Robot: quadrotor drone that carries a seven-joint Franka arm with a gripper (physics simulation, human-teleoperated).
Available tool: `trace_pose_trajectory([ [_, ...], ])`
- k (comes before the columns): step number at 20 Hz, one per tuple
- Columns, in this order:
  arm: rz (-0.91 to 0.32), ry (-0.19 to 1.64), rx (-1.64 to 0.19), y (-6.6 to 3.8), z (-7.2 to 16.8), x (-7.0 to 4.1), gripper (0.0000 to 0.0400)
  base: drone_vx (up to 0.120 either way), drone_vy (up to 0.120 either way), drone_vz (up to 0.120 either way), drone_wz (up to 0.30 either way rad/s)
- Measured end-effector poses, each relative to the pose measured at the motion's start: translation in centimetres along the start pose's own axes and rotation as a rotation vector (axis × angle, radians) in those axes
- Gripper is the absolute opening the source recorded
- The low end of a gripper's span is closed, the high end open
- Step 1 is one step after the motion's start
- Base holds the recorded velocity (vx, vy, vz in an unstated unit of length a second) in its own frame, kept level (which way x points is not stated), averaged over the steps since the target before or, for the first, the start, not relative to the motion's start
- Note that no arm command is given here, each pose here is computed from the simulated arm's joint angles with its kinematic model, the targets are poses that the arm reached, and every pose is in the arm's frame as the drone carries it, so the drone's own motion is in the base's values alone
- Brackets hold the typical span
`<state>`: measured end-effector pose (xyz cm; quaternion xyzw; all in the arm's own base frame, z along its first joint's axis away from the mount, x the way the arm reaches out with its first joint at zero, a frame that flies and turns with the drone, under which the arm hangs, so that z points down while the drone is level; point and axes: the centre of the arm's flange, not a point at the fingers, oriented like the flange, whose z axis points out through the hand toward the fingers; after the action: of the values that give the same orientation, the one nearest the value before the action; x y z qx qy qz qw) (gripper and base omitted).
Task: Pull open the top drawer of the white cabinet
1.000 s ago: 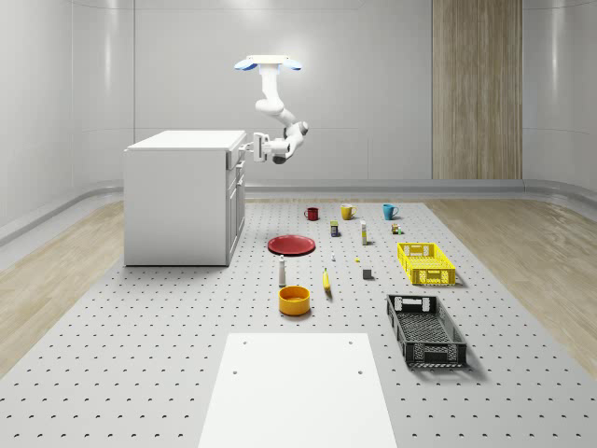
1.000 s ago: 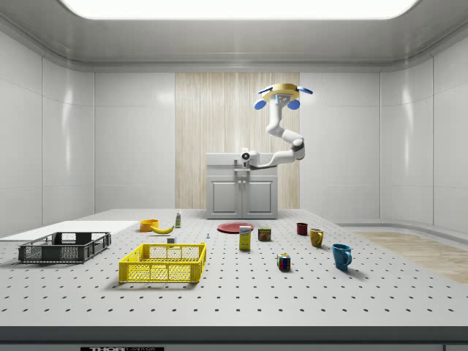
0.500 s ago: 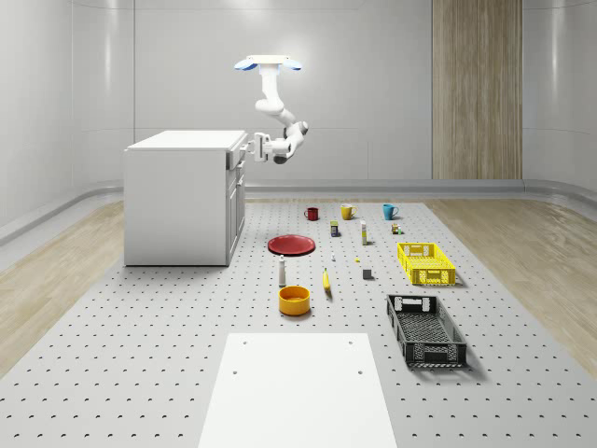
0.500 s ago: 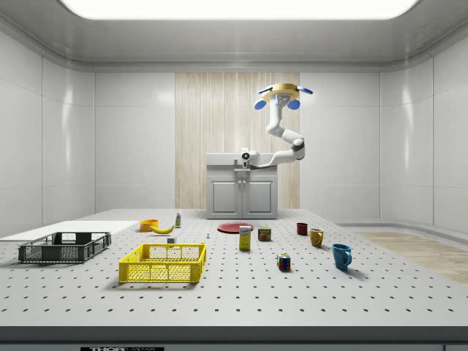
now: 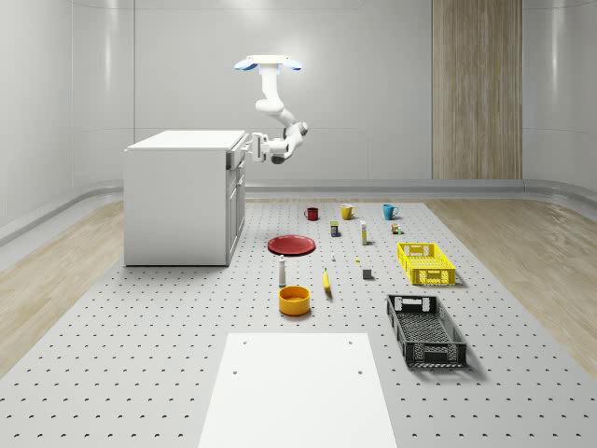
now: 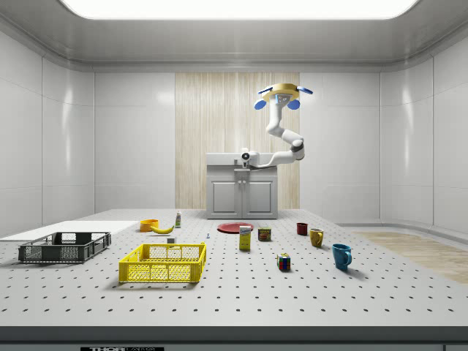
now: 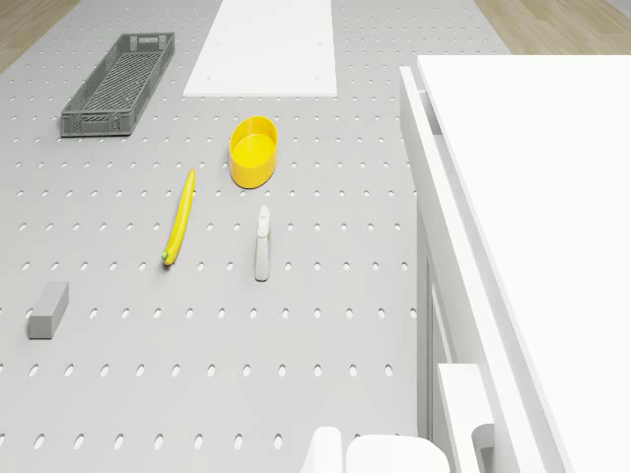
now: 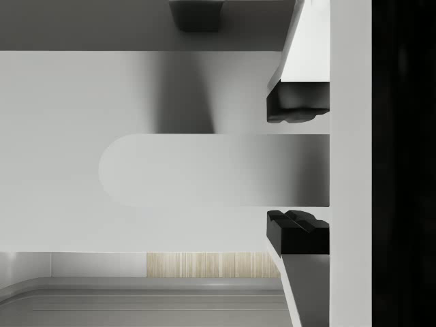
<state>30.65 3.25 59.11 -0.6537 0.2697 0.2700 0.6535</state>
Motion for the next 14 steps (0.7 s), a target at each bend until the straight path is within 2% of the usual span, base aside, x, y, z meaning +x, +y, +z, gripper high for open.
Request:
trace_pose_trajectory([
  [3,0.000,0.000,0.000,0.0,0.1,0.0,0.0133,0.000,0.000,0.000,0.000],
  [6,0.000,0.000,0.000,0.0,-0.2,0.0,0.0118,0.000,0.000,0.000,0.000],
  [14,0.001,0.001,-0.001,0.0,-2.2,0.0,0.0113,0.000,0.000,0.000,0.000],
])
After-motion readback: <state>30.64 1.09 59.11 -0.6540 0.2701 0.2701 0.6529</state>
